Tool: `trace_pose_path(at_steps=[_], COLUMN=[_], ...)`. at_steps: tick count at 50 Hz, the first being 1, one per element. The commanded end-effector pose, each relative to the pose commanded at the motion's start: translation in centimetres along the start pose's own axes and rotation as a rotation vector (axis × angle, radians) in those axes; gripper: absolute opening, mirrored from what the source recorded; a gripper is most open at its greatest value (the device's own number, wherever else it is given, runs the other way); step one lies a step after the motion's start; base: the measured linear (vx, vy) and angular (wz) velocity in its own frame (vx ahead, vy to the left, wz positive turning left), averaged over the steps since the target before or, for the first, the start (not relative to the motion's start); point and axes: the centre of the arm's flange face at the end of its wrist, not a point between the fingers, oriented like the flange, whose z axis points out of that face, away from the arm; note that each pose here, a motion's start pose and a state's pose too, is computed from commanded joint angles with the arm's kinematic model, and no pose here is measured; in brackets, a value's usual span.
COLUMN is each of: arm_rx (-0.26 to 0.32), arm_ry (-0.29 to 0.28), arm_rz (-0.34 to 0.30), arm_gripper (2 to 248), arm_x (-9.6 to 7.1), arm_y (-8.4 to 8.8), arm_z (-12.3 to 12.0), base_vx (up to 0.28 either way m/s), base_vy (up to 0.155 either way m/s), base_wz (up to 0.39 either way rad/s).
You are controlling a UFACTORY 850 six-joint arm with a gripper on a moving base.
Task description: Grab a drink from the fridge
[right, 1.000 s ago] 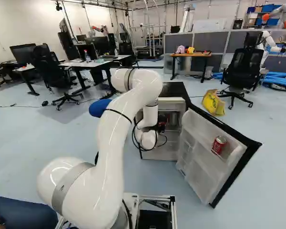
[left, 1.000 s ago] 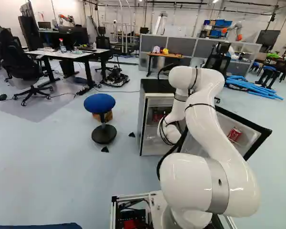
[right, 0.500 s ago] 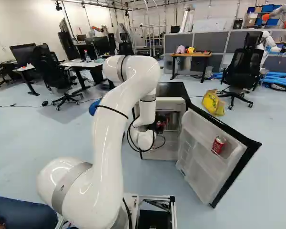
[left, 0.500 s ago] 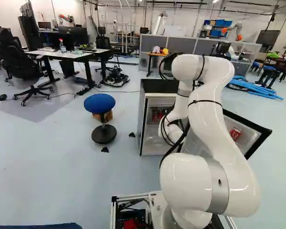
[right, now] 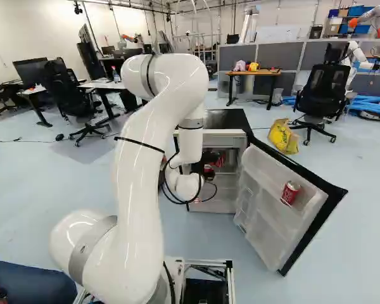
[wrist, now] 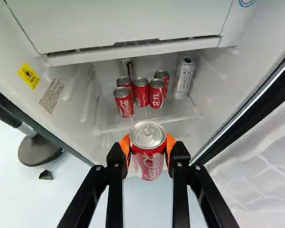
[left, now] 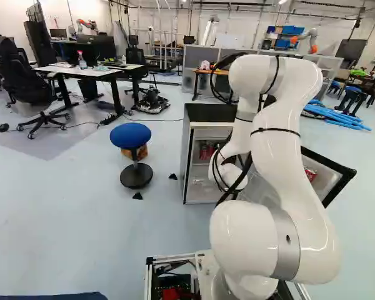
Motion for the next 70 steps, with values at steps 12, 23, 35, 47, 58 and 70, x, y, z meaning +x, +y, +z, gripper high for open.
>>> trace_pose_path(at_steps=[12, 23, 35, 47, 58, 70], arm_rx=[-0.001, -0.001, -0.002, -0.003, -0.004, -0.001], arm_ry=[-0.011, -0.016, -0.021, -0.025, -0.028, -0.044], arm_rz=[-0.001, -0.003, -0.005, -0.007, -0.009, -0.012], arm_gripper=[96, 96, 96, 96, 96, 96], arm_x=[0.8, 1.6, 2.5, 3.3, 4.0, 4.3], arm_y=[-0.1, -0.1, -0.2, -0.2, -0.3, -0.6], arm_z=[-1.3, -2.2, -3.1, -4.0, -4.9, -7.2], base_vx=[0.0, 0.0, 0.0, 0.0, 0.0, 0.0], base_vy=[0.0, 0.0, 0.0, 0.0, 0.0, 0.0], base_wz=[0.0, 0.0, 0.0, 0.0, 0.0, 0.0])
